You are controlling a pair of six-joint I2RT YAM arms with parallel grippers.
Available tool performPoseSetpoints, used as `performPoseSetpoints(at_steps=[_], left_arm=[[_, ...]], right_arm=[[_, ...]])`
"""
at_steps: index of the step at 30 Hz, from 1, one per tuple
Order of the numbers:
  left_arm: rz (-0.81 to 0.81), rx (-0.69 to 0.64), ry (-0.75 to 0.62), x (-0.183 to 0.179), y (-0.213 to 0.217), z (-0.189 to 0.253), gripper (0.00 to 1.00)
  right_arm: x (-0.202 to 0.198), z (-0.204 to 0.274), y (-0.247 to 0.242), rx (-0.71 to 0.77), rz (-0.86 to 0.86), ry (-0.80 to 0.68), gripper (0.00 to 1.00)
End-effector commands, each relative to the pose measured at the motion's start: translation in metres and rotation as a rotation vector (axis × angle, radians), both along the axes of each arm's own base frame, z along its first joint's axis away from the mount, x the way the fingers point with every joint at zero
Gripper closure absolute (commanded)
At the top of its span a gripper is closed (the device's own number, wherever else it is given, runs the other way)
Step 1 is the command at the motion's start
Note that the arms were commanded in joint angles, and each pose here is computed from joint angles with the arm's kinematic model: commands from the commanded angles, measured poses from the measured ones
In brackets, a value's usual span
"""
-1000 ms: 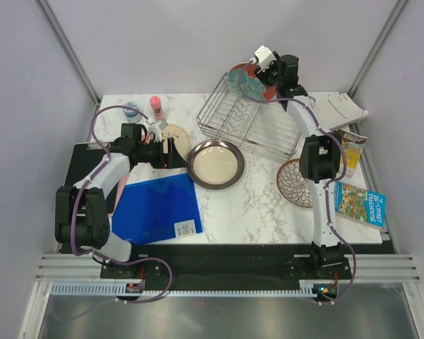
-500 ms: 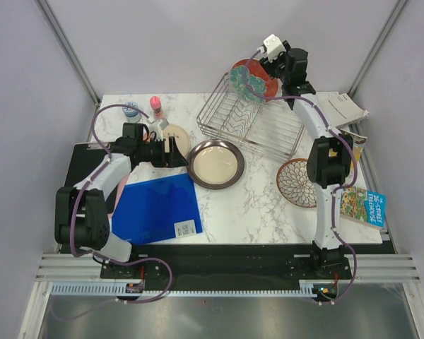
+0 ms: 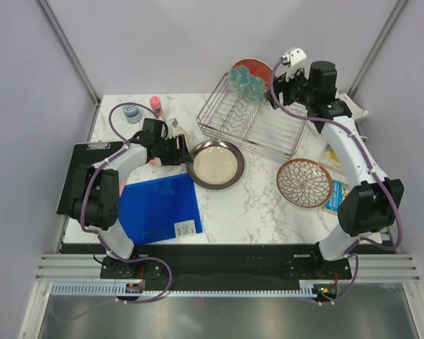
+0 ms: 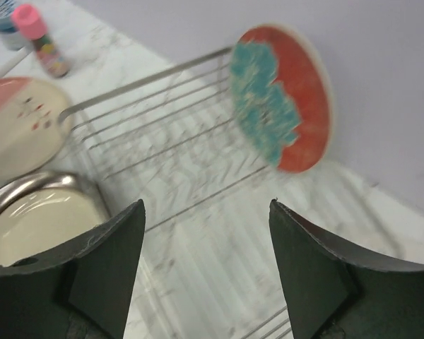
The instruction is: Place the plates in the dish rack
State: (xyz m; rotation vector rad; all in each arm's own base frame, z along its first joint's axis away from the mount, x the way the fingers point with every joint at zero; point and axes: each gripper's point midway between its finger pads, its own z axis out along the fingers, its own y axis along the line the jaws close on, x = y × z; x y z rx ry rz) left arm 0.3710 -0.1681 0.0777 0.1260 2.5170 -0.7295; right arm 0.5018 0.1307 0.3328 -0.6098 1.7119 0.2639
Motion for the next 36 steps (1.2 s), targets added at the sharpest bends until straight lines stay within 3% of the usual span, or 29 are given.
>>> performPoseSetpoints(at_steps=[1, 10, 16, 21, 24, 25, 28, 36], left_arm=[[0.121, 0.023, -0.029, 0.033, 0.009, 0.011, 0.31], [0.066, -0.029, 0.089, 0.042, -0.009, -0.026, 0.44], [-0.009, -0.132, 0.17, 0.028, -0.028, -0.037, 0.6], [-0.092, -0.236, 0.237, 0.008, -0.045, -0.044, 0.62], [-0.133, -0.289, 0.25, 0.003, -0.055, -0.043, 0.71], [-0.138, -0.3, 0.255, 0.001, -0.056, -0.043, 0.82], [-0.163, -0.314, 0.227, 0.0, -0.057, -0.034, 0.98], [-0.363, -0.542, 0.237, -0.032, -0.073, 0.027, 0.98]], right_arm=[[-0.062, -0.085, 0.019, 0.162, 0.051, 0.384, 0.22], [-0.104, -0.119, 0.022, 0.229, 0.054, 0.516, 0.21], [-0.112, -0.126, 0.023, 0.246, 0.05, 0.547, 0.21], [-0.123, -0.141, 0.024, 0.252, 0.055, 0.593, 0.21], [-0.129, -0.148, 0.024, 0.248, 0.064, 0.61, 0.21], [-0.13, -0.15, 0.024, 0.245, 0.064, 0.611, 0.21], [-0.133, -0.151, 0.024, 0.24, 0.069, 0.614, 0.21], [-0.143, -0.141, 0.039, 0.276, 0.183, 0.629, 0.21]])
